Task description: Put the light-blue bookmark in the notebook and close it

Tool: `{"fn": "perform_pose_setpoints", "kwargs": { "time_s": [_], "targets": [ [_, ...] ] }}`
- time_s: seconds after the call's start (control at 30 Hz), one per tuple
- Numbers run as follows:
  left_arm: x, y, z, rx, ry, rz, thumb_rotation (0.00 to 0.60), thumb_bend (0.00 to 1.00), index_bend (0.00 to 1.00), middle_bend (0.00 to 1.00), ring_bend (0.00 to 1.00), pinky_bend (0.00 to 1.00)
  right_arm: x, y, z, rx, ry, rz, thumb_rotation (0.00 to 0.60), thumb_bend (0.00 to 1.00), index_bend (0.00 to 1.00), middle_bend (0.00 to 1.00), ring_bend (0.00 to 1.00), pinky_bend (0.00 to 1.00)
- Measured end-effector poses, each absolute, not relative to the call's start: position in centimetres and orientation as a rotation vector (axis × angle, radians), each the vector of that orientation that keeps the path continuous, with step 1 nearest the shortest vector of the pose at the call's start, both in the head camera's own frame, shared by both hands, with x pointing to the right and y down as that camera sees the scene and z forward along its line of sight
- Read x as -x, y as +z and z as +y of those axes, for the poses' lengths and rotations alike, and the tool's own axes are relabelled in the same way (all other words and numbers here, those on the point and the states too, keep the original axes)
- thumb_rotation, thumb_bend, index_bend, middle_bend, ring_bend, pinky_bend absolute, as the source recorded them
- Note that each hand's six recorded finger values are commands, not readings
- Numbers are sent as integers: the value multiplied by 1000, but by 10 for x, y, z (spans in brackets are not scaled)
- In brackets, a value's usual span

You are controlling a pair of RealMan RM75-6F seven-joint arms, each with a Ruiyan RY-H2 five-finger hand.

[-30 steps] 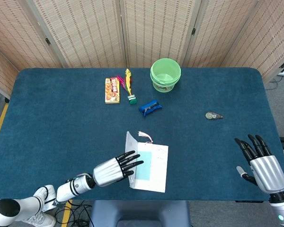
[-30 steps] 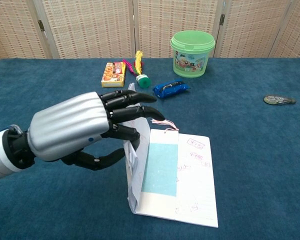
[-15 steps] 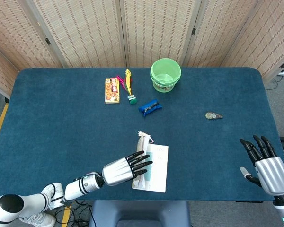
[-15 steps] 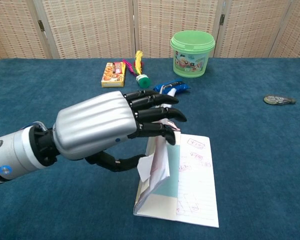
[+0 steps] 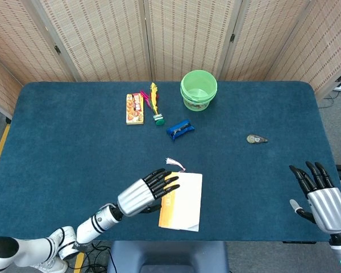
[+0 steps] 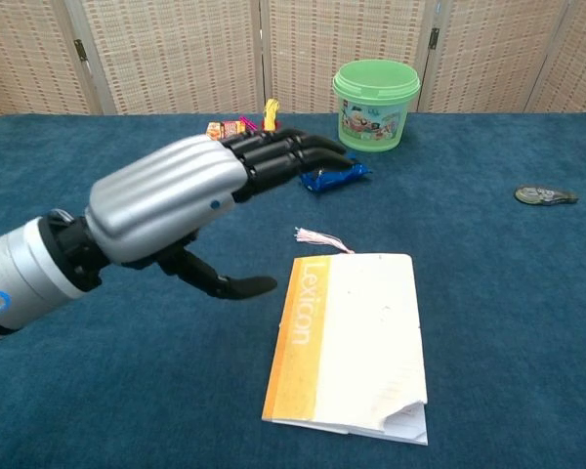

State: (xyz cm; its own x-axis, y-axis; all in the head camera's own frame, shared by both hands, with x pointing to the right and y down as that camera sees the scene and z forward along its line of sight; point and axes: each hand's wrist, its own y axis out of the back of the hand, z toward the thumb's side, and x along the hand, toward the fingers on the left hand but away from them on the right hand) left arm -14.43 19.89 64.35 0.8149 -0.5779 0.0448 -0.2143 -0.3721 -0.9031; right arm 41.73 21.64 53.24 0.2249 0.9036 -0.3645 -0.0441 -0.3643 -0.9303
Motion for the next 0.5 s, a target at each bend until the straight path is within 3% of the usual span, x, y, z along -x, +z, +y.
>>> {"fn": "perform_pose_setpoints", "kwargs": {
  "time_s": [0.27,0.5],
  "targets": [
    [206,637,176,1979,-688,769,600,279,114,83,93,156,-422,537,213,1618,1319,-819,600,274,0,202,0,0],
    [287,629,168,1909,-974,933,600,279,119,83,93,156,-427,540,211,1630,1314,-811,600,272,0,202,3,8]
  ]
}}
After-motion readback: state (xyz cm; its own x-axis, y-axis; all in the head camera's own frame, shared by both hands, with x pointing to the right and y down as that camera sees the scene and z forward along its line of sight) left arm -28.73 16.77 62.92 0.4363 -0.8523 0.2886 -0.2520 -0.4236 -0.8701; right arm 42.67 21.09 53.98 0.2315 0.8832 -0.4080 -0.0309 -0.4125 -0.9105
